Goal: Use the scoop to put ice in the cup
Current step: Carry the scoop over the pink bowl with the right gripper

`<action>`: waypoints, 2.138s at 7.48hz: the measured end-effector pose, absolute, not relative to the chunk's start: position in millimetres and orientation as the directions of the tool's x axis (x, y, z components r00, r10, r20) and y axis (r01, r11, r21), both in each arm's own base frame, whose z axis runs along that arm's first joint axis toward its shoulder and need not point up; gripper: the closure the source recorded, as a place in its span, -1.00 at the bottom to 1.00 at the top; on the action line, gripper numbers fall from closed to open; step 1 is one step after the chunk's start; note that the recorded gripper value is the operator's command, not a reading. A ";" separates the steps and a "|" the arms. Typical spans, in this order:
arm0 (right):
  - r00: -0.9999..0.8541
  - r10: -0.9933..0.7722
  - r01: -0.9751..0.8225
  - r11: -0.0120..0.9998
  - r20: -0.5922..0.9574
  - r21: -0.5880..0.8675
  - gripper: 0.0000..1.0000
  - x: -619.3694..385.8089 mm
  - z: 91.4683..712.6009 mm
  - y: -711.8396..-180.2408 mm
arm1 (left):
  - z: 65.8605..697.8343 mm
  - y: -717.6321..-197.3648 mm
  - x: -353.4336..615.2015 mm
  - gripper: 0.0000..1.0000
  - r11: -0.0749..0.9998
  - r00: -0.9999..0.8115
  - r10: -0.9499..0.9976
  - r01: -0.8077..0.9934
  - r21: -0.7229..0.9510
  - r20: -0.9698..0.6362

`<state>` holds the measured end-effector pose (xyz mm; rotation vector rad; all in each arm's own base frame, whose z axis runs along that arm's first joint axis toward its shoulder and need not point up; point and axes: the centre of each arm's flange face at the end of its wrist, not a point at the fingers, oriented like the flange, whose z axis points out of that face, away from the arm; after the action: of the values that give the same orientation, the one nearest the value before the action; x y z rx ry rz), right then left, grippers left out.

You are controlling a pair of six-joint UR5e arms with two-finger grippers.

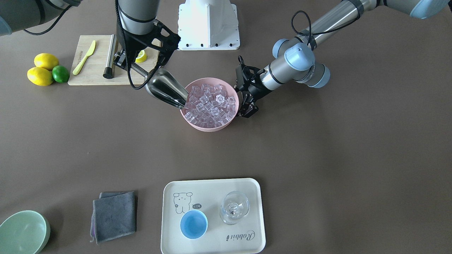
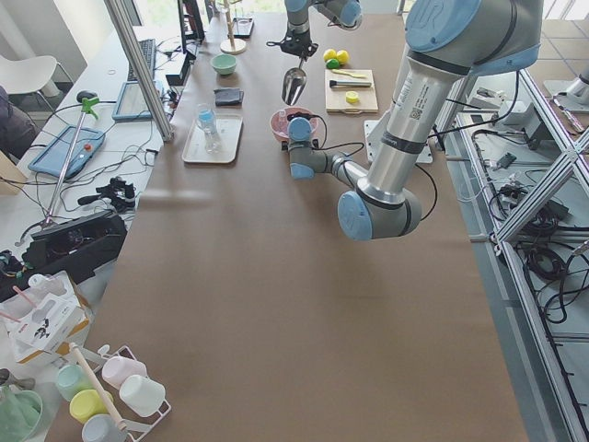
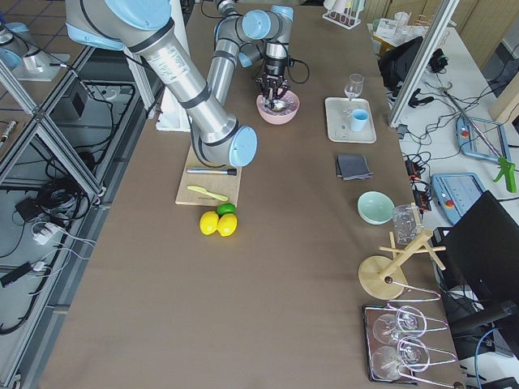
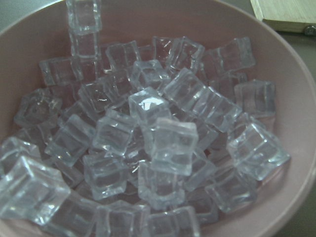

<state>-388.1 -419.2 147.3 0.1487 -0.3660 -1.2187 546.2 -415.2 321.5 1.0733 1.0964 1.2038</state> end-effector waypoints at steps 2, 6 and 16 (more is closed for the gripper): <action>0.253 -0.954 0.932 0.285 0.160 0.223 1.00 -395.4 143.1 -420.3 | 321.1 -412.6 548.0 -0.96 0.060 0.045 0.998 -0.145 0.988 -0.054; 0.215 -0.966 0.962 0.235 0.143 0.136 1.00 -432.7 106.9 -440.8 | 321.9 -411.8 547.8 -0.96 0.059 0.045 0.998 -0.141 0.988 -0.053; 0.113 -0.992 0.991 0.109 0.060 -0.072 1.00 -524.1 119.2 -413.5 | 320.9 -409.9 550.0 -0.96 0.058 0.047 0.998 -0.139 0.989 -0.051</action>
<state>-524.1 -413.5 119.2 -0.1022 0.0035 -1.4583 550.0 -409.9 320.9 1.0858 1.0994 1.2014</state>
